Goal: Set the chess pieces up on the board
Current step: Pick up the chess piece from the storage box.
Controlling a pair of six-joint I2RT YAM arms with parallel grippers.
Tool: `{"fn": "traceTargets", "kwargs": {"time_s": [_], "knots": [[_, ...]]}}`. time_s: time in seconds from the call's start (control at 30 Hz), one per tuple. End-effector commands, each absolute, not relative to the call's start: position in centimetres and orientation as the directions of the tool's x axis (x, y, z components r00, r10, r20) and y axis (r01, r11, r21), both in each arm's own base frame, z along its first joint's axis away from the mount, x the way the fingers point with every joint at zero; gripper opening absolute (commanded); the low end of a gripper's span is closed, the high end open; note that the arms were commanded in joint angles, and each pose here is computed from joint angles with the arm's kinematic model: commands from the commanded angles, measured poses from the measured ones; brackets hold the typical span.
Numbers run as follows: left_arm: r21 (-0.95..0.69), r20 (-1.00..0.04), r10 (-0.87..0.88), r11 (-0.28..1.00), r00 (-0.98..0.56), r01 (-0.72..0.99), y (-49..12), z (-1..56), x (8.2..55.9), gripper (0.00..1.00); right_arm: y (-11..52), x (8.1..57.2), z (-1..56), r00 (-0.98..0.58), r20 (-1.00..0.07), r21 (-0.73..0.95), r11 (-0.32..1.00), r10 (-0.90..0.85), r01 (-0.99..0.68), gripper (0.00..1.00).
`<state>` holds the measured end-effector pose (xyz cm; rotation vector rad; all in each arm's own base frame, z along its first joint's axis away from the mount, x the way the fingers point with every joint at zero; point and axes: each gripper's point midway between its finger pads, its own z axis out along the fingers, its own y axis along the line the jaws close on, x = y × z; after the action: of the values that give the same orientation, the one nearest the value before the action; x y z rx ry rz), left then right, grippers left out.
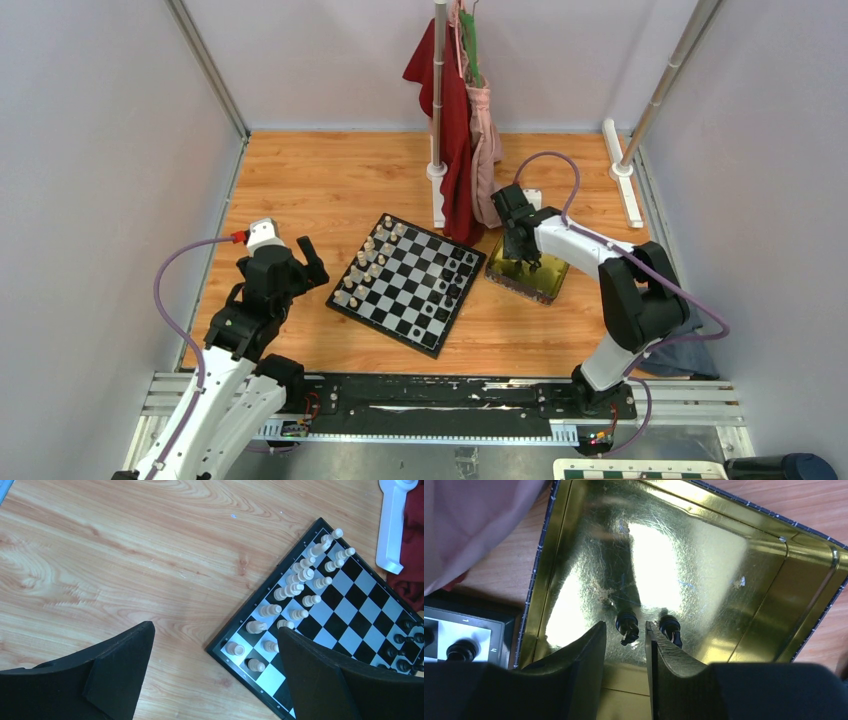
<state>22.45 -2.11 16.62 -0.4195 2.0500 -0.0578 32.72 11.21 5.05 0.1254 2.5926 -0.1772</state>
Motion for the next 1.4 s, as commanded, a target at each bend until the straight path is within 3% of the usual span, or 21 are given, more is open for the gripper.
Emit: {"fn": "traceTargets", "kwargs": {"time_s": [0.0, 0.2, 0.8, 1.37], "knots": [[-0.201, -0.844, -0.307, 0.941, -0.441, -0.271, -2.1, 16.5, 22.5, 1.00, 10.3, 32.0, 3.6, -0.875, -0.480, -0.115, 0.985, 0.060, 0.130, 0.38], [-0.200, -0.843, -0.306, 0.942, -0.442, -0.272, -2.1, 16.4, 22.6, 1.00, 10.2, 31.7, 3.1, -0.882, -0.467, -0.118, 0.984, 0.061, 0.130, 0.35], [-0.205, -0.846, -0.309, 0.941, -0.435, -0.271, -2.0, 16.6, 22.5, 1.00, 9.6, 31.0, 3.8, -0.880, -0.472, -0.126, 0.984, 0.053, 0.127, 0.00], [-0.230, -0.855, -0.322, 0.938, -0.407, -0.259, -2.1, 17.2, 22.4, 1.00, 9.5, 28.9, 8.6, -0.836, -0.548, -0.116, 0.991, -0.012, 0.062, 0.00]]}}
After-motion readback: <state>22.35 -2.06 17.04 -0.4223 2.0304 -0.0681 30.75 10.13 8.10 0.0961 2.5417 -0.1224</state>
